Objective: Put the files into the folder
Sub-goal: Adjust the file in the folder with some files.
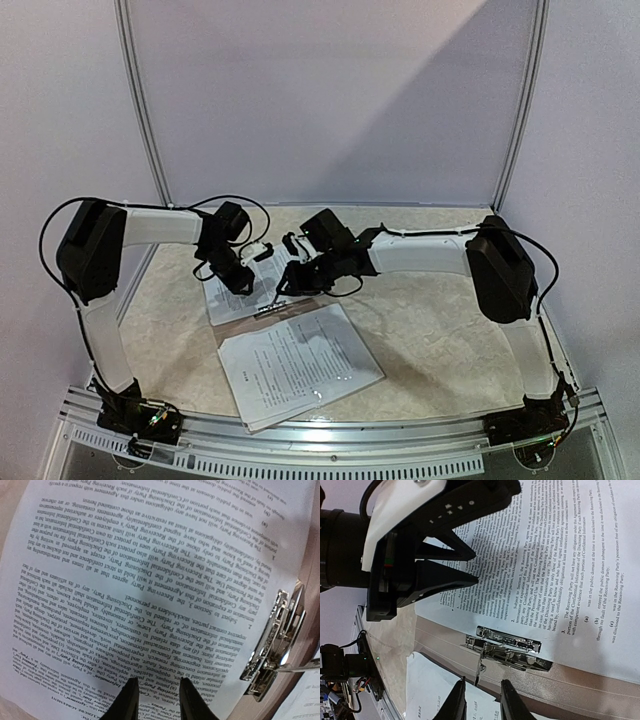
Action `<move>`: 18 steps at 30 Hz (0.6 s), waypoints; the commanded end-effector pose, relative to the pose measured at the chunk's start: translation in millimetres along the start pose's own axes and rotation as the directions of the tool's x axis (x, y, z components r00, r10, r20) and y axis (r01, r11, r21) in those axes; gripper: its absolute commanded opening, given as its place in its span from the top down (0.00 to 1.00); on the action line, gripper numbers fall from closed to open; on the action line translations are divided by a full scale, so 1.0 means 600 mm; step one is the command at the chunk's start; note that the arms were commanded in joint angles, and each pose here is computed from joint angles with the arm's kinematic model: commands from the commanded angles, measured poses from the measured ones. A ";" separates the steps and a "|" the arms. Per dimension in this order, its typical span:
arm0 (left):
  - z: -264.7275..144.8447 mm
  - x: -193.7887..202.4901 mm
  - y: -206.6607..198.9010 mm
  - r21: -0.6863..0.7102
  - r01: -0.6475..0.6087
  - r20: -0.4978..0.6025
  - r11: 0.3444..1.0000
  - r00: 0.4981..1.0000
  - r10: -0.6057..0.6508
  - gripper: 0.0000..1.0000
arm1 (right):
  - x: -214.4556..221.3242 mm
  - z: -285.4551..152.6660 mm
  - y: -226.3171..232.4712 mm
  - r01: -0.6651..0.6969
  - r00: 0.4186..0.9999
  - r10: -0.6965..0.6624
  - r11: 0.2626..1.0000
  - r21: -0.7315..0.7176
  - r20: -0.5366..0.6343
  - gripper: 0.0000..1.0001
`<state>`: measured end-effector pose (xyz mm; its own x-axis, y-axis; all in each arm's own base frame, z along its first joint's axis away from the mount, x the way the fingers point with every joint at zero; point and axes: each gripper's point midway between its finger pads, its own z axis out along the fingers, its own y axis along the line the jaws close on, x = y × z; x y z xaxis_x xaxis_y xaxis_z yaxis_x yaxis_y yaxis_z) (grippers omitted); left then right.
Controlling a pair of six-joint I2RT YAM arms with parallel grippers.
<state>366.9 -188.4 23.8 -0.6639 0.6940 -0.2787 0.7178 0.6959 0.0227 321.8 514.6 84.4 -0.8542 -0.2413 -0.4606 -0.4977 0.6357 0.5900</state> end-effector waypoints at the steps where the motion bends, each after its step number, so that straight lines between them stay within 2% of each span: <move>1: -0.010 -0.006 -0.004 0.027 -0.009 0.006 1.000 1.000 0.009 0.69 | -0.008 -0.008 0.007 0.017 1.000 -0.017 1.000 0.001 0.006 0.76; 5: -0.027 -0.020 0.031 0.006 -0.001 0.007 1.000 1.000 0.001 0.66 | -0.015 -0.020 0.010 0.033 0.999 -0.033 0.999 0.012 0.019 0.76; 12: 0.007 -0.016 0.153 -0.137 0.084 -0.059 0.987 0.994 -0.093 0.59 | -0.025 -0.029 0.019 0.050 0.998 -0.050 0.999 0.006 0.031 0.74; 18: 0.016 -0.040 0.212 -0.185 0.128 -0.051 0.974 0.989 -0.140 0.54 | -0.024 -0.032 0.020 0.062 0.998 -0.063 0.998 0.013 0.030 0.73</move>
<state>459.2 -128.8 20.0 -0.7463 0.6188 -0.2454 0.6045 0.7843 0.1395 321.7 512.5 85.3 -0.8383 -0.2657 -0.4760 -0.5235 0.6362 0.5668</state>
